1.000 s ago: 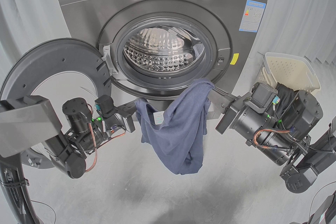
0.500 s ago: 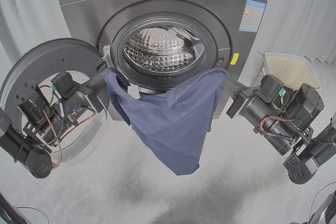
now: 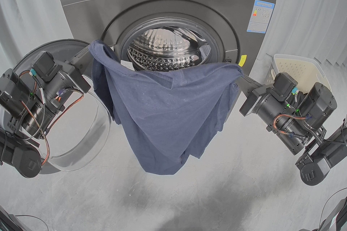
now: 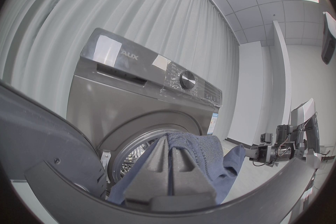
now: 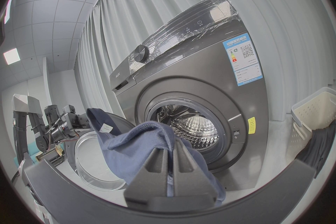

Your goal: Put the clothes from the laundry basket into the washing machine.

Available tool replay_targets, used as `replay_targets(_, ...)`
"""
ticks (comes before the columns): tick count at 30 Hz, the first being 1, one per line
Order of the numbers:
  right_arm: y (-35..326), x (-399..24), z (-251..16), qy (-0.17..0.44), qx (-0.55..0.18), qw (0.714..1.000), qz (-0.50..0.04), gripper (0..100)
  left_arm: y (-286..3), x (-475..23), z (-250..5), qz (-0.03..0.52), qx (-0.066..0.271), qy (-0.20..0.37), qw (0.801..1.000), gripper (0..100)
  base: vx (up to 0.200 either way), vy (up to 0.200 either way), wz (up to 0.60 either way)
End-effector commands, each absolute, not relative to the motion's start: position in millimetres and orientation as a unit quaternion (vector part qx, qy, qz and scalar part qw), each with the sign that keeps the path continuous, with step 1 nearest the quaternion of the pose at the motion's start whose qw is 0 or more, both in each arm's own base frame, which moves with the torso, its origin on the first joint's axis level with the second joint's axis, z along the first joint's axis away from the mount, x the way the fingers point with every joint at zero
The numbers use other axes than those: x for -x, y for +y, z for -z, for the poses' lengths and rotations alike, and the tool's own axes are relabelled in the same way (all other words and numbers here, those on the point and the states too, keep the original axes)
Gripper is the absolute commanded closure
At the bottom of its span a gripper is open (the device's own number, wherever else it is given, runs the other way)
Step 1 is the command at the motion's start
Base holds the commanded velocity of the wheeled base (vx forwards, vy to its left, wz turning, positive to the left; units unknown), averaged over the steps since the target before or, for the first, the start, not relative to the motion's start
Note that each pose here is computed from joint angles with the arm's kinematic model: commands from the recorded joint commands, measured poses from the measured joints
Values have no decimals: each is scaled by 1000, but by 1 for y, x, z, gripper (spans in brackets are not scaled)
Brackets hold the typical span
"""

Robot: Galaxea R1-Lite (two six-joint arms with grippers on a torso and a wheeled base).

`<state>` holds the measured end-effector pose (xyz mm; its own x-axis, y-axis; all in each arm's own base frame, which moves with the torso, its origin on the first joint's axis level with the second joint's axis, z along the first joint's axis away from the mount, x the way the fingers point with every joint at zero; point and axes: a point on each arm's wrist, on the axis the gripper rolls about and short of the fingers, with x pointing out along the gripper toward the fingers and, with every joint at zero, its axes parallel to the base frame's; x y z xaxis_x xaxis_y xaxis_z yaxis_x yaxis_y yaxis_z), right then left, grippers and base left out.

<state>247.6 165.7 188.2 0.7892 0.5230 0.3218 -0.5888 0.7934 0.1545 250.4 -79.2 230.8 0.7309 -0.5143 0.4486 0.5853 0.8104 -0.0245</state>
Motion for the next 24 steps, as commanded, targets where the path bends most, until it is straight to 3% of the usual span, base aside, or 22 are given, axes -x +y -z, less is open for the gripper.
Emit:
replay_targets(1,161,-247,-194,-143,-124,938,-291,100,-78,-247,-239,296,82,-233,923,100,0,0,0)
replay_targets(24,153,-246,-218,-188,-133,932,-281,100,-79,-243,-243,294,85,-239,922,100,0,0,0)
